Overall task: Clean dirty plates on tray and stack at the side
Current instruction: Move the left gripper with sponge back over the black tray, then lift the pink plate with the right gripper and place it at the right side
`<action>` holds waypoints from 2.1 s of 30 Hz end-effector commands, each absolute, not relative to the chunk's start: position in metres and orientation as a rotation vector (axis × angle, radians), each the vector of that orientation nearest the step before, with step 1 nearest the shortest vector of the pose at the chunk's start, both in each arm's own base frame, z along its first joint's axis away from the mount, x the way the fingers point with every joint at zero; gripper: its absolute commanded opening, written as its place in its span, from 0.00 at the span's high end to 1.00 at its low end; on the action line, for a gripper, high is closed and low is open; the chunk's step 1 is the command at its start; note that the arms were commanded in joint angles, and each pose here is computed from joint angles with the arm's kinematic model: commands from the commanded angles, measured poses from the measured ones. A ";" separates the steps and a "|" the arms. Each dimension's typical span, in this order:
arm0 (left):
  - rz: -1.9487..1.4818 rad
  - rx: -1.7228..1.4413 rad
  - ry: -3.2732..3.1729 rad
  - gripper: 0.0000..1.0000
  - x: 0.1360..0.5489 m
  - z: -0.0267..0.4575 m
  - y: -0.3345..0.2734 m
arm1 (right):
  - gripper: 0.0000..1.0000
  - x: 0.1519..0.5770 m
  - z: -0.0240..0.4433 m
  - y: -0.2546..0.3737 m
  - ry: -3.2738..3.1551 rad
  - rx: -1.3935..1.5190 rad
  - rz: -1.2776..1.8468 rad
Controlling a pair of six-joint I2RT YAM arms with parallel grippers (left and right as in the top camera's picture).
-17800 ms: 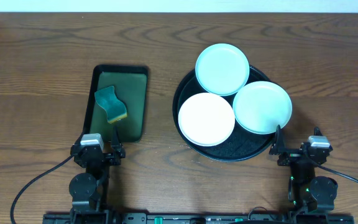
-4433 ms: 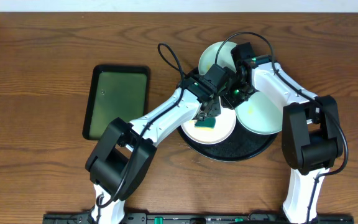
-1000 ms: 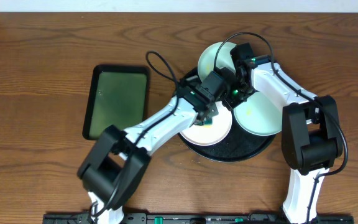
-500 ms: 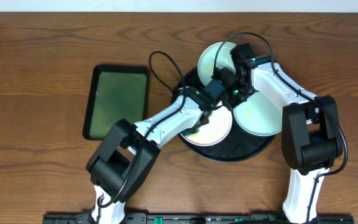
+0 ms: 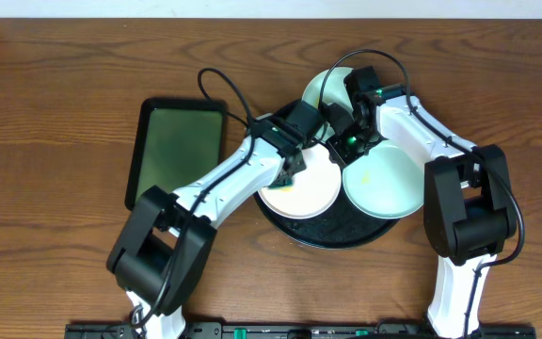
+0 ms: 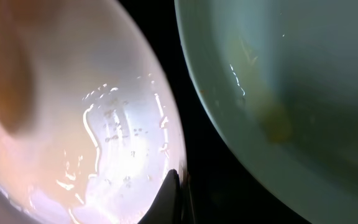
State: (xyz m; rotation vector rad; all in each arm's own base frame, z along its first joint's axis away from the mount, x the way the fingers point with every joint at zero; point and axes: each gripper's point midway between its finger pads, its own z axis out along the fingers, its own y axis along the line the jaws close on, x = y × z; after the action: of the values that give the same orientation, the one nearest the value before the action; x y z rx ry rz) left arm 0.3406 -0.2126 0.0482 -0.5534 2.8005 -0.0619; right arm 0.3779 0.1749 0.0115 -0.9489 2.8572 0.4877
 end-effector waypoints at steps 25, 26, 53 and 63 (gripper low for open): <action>0.412 -0.465 2.723 0.93 0.328 0.056 -0.150 | 0.99 0.380 0.003 0.161 2.889 -0.940 0.407; 0.368 -0.477 2.714 0.93 0.330 0.064 -0.152 | 0.99 0.381 0.004 0.162 2.883 -0.941 0.412; 0.075 -0.942 2.554 0.93 0.349 0.166 0.014 | 0.99 0.408 0.159 0.161 2.487 -0.761 -0.336; 0.181 -1.017 2.588 0.93 0.330 0.161 0.072 | 0.99 0.394 0.255 0.186 2.055 -0.823 -0.841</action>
State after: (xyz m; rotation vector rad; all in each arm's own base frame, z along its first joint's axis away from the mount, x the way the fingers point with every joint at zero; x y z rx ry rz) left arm 0.3352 0.0625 0.1656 -1.0501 2.5485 0.1475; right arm 0.3961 0.1966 0.2123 -0.8371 2.2032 -0.5938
